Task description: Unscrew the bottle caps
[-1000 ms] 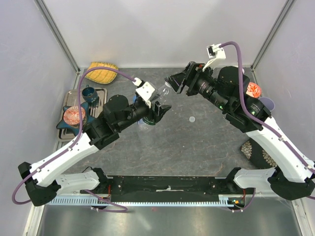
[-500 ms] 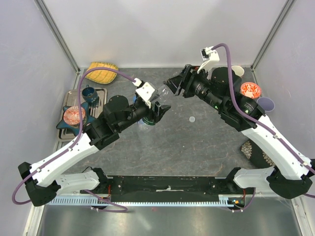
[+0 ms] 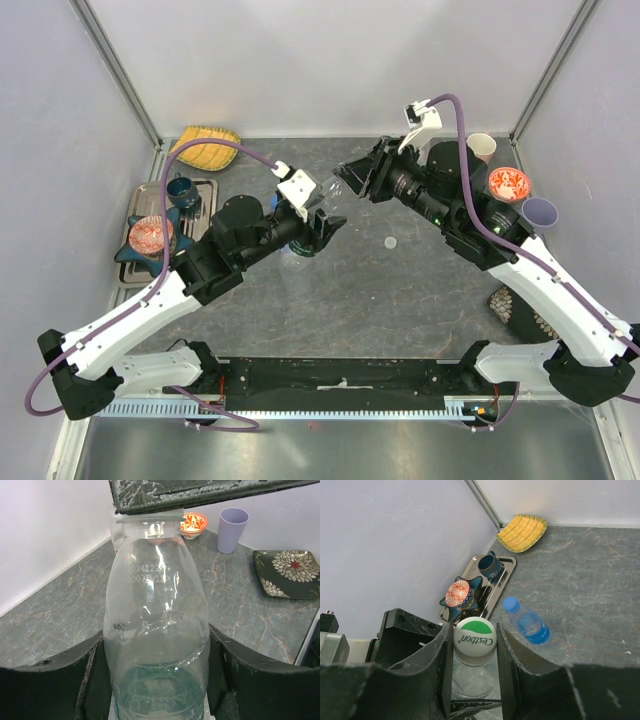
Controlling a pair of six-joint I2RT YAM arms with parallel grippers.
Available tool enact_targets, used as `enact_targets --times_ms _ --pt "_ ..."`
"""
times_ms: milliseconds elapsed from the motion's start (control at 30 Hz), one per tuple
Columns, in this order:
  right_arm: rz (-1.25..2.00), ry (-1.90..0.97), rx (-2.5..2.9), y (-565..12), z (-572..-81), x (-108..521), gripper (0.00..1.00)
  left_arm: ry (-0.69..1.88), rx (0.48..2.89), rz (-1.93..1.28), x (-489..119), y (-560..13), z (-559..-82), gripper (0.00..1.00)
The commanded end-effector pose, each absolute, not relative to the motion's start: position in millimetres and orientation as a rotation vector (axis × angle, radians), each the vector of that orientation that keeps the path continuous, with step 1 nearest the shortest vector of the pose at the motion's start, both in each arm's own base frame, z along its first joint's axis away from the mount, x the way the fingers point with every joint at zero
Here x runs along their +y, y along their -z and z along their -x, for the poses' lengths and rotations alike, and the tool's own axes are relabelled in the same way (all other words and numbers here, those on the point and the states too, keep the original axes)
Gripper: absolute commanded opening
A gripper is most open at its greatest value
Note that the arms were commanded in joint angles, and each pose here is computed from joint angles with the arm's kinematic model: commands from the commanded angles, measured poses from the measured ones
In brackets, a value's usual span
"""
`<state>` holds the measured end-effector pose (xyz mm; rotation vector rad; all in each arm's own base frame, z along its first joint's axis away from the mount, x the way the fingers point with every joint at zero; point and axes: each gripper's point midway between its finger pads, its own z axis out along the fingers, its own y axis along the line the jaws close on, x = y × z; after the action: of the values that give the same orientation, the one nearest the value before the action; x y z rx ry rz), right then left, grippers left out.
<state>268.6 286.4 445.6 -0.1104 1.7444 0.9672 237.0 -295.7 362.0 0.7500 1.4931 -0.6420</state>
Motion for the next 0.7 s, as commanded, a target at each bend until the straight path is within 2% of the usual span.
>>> enact_targets --times_ms 0,167,367,667 --pt "0.205 -0.966 1.686 -452 -259 284 0.0 0.734 1.352 -0.812 -300 -395 -215 0.46" --pt "0.467 -1.039 1.571 -462 -226 292 0.0 0.939 1.29 -0.954 -307 -411 -174 0.42" --pt "0.769 -1.147 1.367 -478 -170 290 0.0 1.413 1.115 -1.232 -300 -437 -95 0.43" --pt "1.099 -1.397 1.082 -484 -91 288 0.0 1.715 0.991 -1.403 -287 -449 -60 0.46"
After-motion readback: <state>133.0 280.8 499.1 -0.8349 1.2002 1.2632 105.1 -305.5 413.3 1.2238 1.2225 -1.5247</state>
